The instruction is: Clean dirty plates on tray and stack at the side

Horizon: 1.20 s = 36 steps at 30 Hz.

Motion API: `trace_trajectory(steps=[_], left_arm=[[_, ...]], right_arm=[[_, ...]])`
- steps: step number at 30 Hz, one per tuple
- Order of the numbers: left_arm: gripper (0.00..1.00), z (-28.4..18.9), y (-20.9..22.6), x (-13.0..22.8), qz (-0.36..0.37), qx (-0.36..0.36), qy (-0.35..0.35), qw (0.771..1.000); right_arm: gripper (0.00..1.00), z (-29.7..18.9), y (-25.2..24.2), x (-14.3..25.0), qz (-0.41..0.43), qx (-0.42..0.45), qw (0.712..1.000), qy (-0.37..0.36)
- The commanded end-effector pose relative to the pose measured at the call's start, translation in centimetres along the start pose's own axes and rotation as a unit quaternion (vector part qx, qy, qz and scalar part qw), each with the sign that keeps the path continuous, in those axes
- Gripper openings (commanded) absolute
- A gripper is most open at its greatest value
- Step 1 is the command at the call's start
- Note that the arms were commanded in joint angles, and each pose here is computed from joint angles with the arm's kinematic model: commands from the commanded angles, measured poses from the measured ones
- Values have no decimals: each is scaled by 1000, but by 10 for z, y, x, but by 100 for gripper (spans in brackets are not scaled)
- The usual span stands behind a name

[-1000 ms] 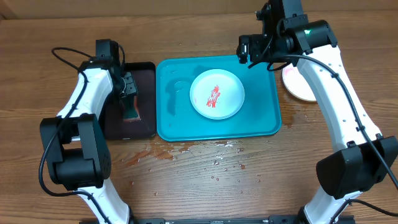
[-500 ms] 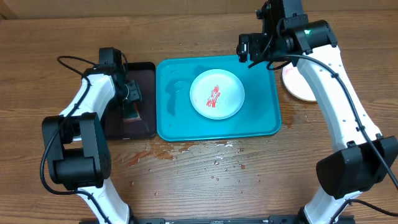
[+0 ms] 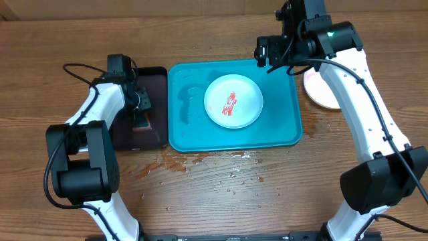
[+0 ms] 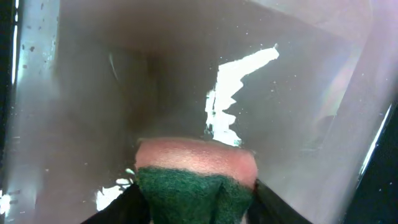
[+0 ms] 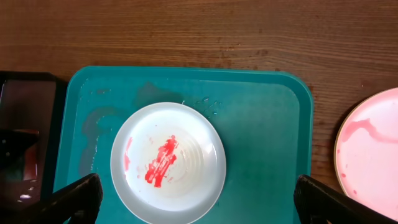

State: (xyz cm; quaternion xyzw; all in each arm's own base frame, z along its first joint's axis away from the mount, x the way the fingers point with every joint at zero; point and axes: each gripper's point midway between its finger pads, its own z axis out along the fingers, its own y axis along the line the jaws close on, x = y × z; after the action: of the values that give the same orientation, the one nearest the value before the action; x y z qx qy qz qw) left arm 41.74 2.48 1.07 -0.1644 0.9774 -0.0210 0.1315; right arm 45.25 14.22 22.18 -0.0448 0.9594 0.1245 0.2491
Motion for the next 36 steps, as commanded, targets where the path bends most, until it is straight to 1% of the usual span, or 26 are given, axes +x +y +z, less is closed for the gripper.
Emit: trace_trajectory(steps=[1, 2, 3, 5, 12, 16, 21, 24, 27, 30, 33, 36], left_arm=[[38, 6, -2, 7, -7, 7, 12, 1000], [32, 6, -1, 7, -10, 7, 12, 1000], [24, 6, -1, 7, -10, 7, 12, 1000], [4, 6, -1, 7, -14, 6, 12, 1000], [4, 6, -1, 8, -23, 6, 14, 1000], [4, -2, -2, 4, -23, 6, 11, 1000], [4, -39, 1, -18, -22, -15, -14, 1000], [4, -67, 0, -35, -21, -23, -43, 999], [4, -84, -3, -45, -18, -25, -70, 997], [4, -83, -2, -45, -17, -30, -71, 997], [4, -77, -3, -39, -17, -28, -56, 998], [4, -81, -7, -35, -10, -29, -54, 998]], right_arm=[[100, -9, -1, -9, -2, 3, 1000, -18], [100, -9, -1, -9, -2, 3, 1000, -18], [100, -9, -1, -9, -2, 3, 1000, -18], [100, -9, -1, -9, -2, 3, 1000, -18], [100, -9, -1, -9, -3, 3, 1000, -18], [100, -9, 0, -12, -3, 2, 1000, -24], [100, -9, 0, -12, -3, 1, 1000, -25], [100, -9, 0, -12, -3, 1, 1000, -25], [100, -9, 0, -12, -3, 1, 1000, -25], [100, -9, 0, -12, -3, 1, 1000, -24], [100, -9, 0, -12, -3, 1, 1000, -24], [100, -9, 0, -12, -4, 1, 1000, -25]])
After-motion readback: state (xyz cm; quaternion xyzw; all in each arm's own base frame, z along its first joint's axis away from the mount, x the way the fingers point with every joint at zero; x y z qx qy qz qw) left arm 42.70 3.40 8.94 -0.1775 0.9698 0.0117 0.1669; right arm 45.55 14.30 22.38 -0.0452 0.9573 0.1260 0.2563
